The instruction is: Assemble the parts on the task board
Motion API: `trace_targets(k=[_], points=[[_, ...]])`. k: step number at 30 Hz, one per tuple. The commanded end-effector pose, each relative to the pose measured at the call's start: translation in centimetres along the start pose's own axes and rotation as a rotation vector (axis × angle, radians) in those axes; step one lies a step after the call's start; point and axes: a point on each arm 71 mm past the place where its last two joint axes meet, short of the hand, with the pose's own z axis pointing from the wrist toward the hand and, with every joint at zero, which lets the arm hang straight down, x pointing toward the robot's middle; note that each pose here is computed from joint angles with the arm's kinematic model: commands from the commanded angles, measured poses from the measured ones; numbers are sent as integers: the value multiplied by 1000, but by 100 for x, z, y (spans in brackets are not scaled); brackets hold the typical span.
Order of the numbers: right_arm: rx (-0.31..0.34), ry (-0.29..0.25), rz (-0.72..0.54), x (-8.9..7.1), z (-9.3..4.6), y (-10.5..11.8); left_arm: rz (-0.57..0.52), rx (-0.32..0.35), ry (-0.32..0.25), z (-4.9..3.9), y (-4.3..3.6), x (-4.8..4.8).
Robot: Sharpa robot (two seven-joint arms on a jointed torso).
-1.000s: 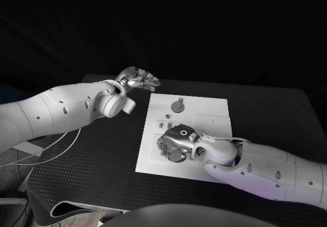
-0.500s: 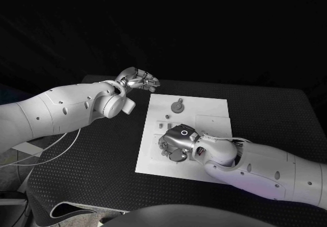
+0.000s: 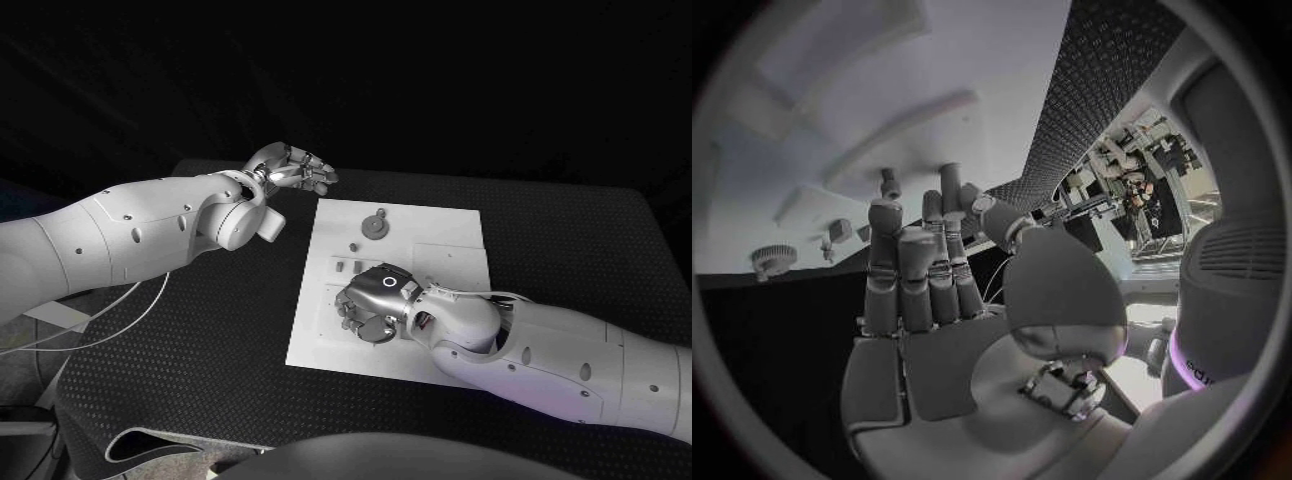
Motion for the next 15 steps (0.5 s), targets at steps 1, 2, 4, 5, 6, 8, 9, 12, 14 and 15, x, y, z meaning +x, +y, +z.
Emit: trace_targets(k=[1,2,4,5,6,8,9,12,14,15], points=[[3,29,-9,21,4,-8,-8,10,11,0,-20,10],[3,28,-2,22,4,-12,-8,10,10,-2,-19,8],[4,32,12,25,7,-15,-8,9,10,-5,-18,4],[3,37,17,29,8,-16,-7,9,9,-5,-17,3],[4,43,26,34,9,-19,-7,9,9,-5,-17,2],[2,45,31,35,16,-14,-8,9,9,-5,-18,4],[0,47,32,35,18,-10,-8,9,10,-5,-19,5],[-3,50,41,37,22,-3,-8,9,10,-5,-18,5],[-3,54,46,40,22,-3,-8,8,9,-7,-16,0],[-2,55,52,41,22,-5,-7,8,9,-8,-16,-1]])
